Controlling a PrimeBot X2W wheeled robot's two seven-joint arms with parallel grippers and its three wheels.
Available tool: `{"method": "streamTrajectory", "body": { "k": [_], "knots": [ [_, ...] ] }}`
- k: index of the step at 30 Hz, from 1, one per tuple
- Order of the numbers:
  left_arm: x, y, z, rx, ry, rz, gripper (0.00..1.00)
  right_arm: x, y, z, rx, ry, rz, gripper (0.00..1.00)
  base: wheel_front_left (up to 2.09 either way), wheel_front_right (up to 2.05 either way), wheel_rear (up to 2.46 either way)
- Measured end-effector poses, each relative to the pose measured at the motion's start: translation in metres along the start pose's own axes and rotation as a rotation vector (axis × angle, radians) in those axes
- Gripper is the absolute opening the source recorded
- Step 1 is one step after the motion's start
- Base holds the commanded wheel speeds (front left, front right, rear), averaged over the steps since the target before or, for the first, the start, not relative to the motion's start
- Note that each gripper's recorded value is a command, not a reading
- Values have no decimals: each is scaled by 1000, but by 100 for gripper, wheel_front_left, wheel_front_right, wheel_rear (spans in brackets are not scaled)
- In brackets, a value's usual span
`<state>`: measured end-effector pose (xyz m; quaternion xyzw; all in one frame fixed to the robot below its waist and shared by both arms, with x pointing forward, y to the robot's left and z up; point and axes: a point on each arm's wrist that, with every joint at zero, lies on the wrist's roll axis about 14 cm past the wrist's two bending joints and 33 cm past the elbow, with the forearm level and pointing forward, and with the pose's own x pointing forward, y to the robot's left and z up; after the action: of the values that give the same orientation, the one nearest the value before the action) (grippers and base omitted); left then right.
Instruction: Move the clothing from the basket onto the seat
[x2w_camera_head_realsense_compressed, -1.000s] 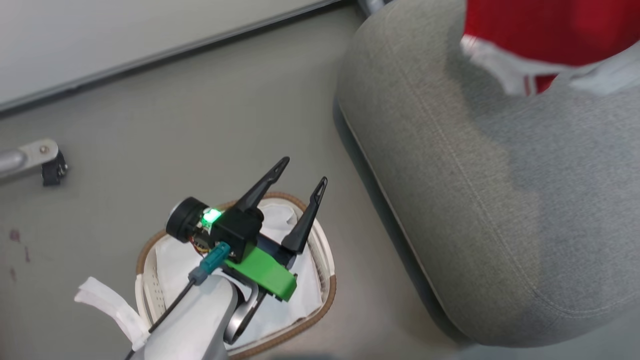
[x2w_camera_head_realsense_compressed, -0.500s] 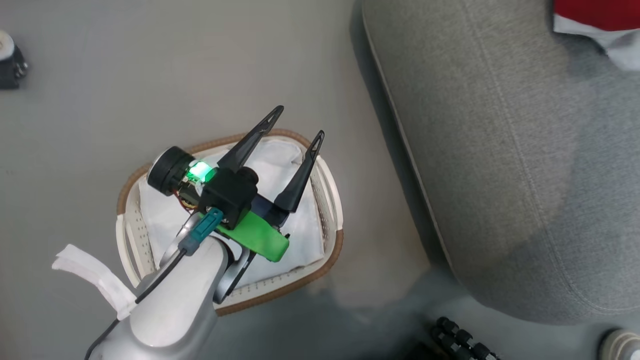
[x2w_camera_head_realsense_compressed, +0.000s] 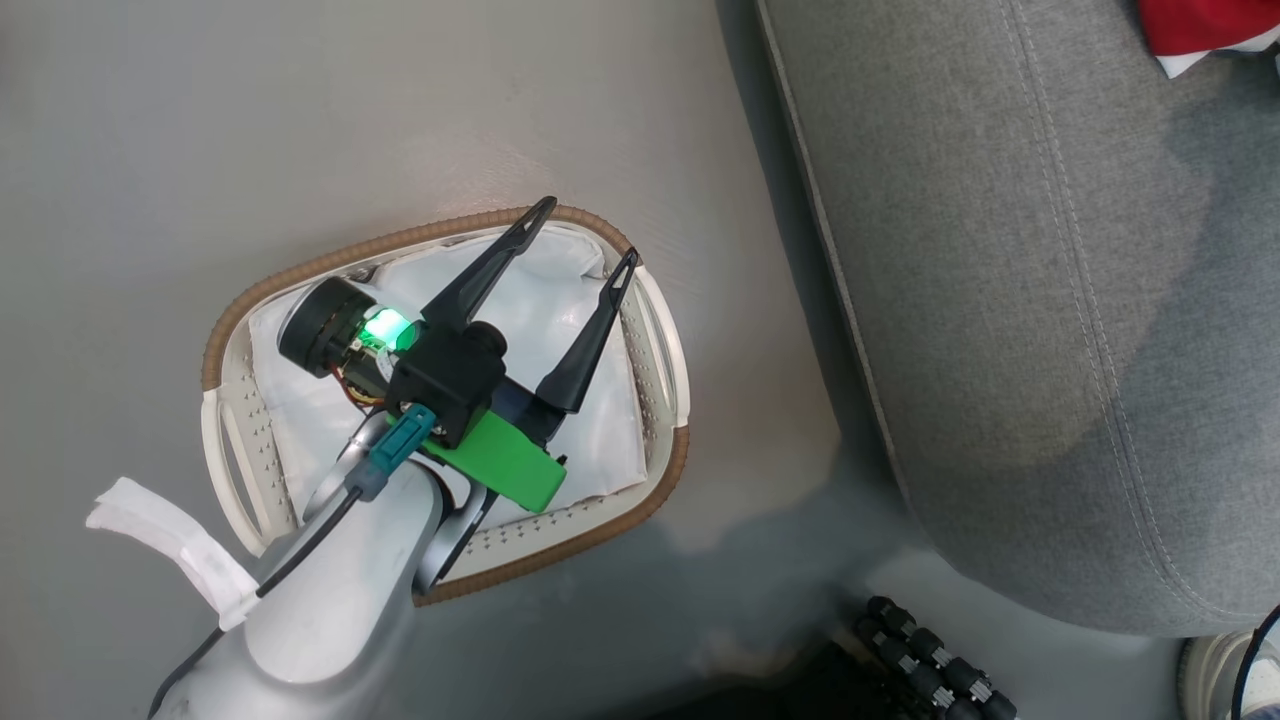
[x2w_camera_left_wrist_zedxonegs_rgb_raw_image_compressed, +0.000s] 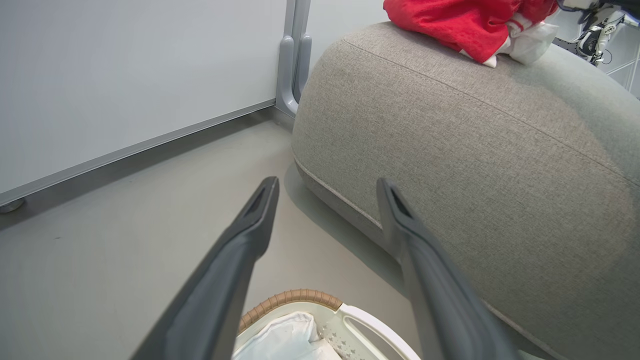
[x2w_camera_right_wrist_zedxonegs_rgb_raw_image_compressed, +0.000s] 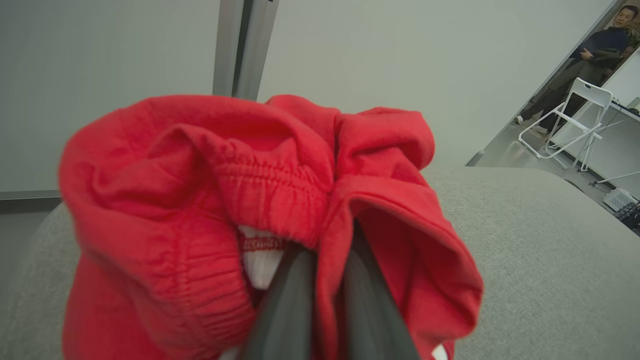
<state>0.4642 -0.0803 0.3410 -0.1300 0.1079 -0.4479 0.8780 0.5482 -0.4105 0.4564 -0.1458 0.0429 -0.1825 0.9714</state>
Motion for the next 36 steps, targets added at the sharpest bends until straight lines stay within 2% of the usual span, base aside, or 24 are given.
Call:
{"method": "streamTrajectory", "body": {
  "k": [5, 6, 7, 8, 21, 29, 36],
  "knots": [
    [1, -2, 4, 7, -5, -4, 100, -12, 0, -15, 19, 45, -12, 0, 0, 0, 0],
    [1, -2, 6, 9, -9, -4, 100, -14, 0, -15, 25, 45, -14, 29, 0, 0, 0],
    [1, -3, 7, 11, -11, -4, 100, -16, 1, -16, 25, 48, -13, 74, 0, 0, 0],
    [1, -4, 10, 15, -14, -6, 100, -19, 1, -16, 24, 51, -11, 100, 0, 0, 0],
    [-3, -18, 47, 31, -62, 22, 100, -62, -13, 1, 26, 35, -11, 100, 0, 0, 0],
    [-21, -14, 83, 54, -116, 114, 100, -74, -28, 41, 22, -55, -10, 100, 0, 0, 0],
    [-49, -11, 108, 73, -159, 204, 100, -77, -21, 84, 47, -160, 28, 100, 0, 0, 0]
  ]
}}
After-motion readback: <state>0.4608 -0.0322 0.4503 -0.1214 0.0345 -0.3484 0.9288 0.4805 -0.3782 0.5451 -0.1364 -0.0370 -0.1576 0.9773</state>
